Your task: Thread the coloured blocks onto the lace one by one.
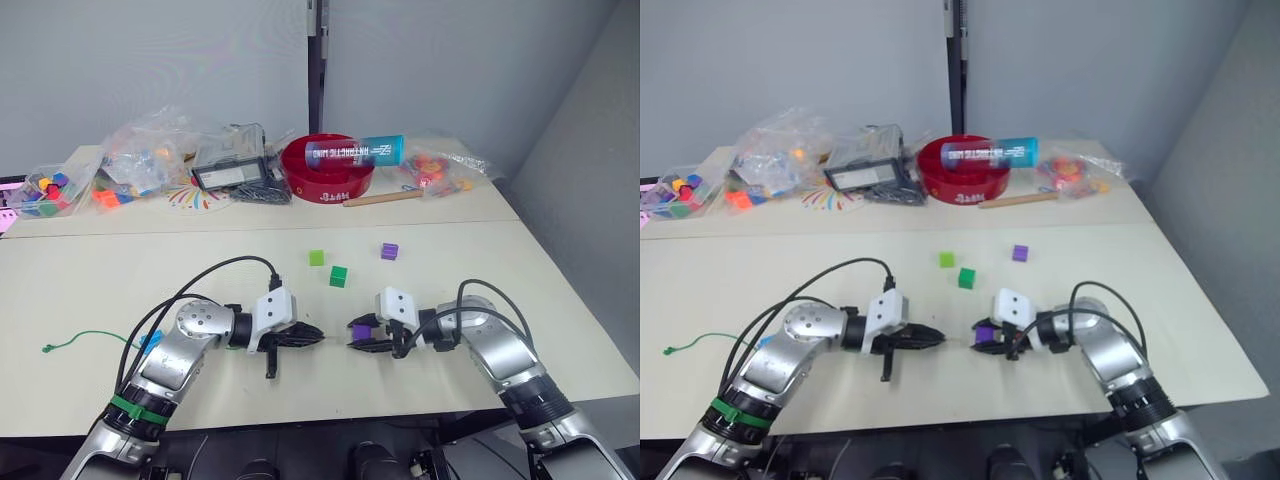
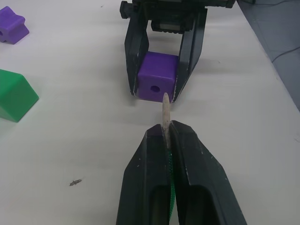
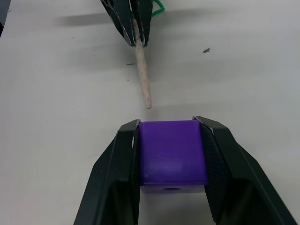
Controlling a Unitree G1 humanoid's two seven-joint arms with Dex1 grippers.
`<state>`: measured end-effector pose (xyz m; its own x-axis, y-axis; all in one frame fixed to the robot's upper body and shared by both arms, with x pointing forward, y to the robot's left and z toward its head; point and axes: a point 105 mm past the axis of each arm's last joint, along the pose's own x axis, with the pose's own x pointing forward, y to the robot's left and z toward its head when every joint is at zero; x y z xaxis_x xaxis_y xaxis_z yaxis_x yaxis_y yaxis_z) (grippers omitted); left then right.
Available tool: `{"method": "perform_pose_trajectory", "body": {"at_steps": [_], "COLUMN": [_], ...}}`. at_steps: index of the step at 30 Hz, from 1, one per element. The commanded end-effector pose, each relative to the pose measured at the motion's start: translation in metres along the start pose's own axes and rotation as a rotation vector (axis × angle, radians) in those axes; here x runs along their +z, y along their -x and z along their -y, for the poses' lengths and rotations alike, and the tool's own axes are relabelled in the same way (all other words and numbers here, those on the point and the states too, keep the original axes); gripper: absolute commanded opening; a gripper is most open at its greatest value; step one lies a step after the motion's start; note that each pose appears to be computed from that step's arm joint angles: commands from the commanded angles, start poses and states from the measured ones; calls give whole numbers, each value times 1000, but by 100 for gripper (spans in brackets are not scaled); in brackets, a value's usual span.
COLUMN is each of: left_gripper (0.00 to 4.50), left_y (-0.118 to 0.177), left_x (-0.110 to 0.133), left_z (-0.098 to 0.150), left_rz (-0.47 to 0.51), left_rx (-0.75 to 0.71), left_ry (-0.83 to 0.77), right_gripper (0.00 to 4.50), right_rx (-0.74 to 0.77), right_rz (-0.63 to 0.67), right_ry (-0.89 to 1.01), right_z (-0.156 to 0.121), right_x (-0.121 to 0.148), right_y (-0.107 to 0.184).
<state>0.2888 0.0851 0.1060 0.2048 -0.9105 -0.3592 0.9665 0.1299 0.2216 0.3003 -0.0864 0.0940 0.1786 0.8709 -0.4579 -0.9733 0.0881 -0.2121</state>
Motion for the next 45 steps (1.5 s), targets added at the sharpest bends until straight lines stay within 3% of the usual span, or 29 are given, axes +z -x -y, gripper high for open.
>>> {"method": "perform_pose_trajectory", "body": {"at_steps": [1,34,45], "left_gripper": [0,0,0], "left_y": [-3,-19,-22], "left_x": [9,12,21], "left_z": [-4,7,9], "left_rz": [13,2,31], "left_rx": [11,-7,-1], "left_ry": [-46,-25,-15], "right_gripper": [120,120,120], "right_rx": [57,-51,-24], "right_rz": [16,-25,-26], "right_ry": [16,-35,-43], "right_z": [-10,-3,-13], "right_x": [8,10,9], "right_y": [-9,-23,-25]}}
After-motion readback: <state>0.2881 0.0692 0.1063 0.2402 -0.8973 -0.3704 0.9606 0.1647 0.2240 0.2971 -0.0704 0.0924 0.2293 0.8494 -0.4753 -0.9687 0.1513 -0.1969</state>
